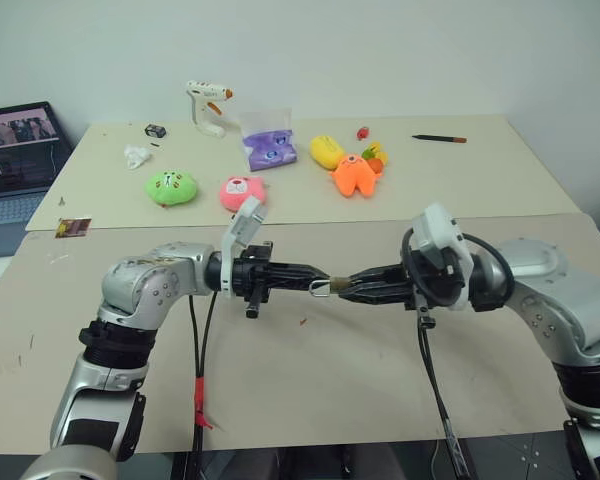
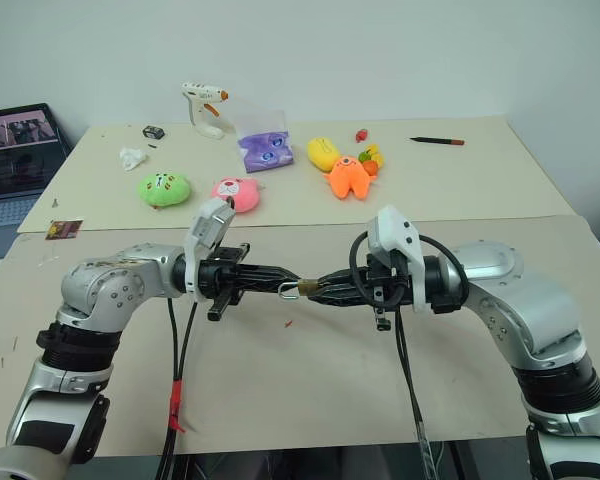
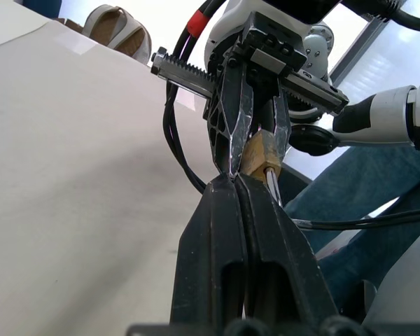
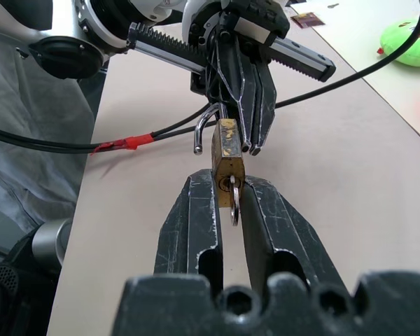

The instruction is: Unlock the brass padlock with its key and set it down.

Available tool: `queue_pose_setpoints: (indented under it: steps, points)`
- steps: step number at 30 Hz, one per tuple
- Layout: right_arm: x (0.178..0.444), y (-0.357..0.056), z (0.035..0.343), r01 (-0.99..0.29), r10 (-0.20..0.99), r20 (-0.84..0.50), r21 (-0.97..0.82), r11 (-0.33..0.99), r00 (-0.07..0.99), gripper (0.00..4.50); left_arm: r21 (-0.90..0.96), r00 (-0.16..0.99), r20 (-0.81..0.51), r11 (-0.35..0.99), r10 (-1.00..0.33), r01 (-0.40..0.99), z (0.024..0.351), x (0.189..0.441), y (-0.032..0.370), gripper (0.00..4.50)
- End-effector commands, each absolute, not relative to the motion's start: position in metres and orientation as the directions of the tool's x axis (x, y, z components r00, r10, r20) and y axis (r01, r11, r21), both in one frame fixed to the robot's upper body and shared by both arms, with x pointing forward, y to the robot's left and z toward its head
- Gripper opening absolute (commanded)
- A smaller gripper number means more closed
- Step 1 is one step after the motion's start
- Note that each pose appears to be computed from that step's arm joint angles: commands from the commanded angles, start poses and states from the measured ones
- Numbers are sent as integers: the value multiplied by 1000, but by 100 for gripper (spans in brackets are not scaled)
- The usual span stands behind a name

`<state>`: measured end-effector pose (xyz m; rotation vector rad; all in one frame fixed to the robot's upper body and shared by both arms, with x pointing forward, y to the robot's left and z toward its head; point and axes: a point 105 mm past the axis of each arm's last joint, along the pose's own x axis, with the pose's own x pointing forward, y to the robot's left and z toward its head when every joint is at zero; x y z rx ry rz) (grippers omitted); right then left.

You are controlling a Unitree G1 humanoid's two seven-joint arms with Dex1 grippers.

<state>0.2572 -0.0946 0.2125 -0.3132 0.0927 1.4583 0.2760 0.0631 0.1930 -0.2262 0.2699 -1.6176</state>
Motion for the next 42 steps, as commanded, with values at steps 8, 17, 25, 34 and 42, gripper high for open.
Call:
queue_pose_setpoints:
  steps: [8, 17, 25, 34, 42]
  points:
    - [261, -99, 223, -970, 962, -228, -220, 99, 149, 12, -278, -97, 13, -97, -995, 956, 202, 267, 59, 8]
    - [263, -95, 210, -969, 957, -252, -232, 85, 144, 12, -277, -75, 21, -78, -997, 958, 205, 272, 61, 8]
    - [263, -98, 203, -969, 953, -271, -235, 74, 139, 12, -279, -56, 33, -63, -998, 958, 207, 274, 62, 8]
    - [268, -119, 201, -973, 939, -301, -203, 111, 170, 12, -282, -82, -46, -66, -996, 957, 190, 264, 70, 8]
    - [277, -137, 209, -961, 924, -302, -217, 170, 232, 12, -202, -17, -134, 11, -991, 979, 173, 268, 91, 8]
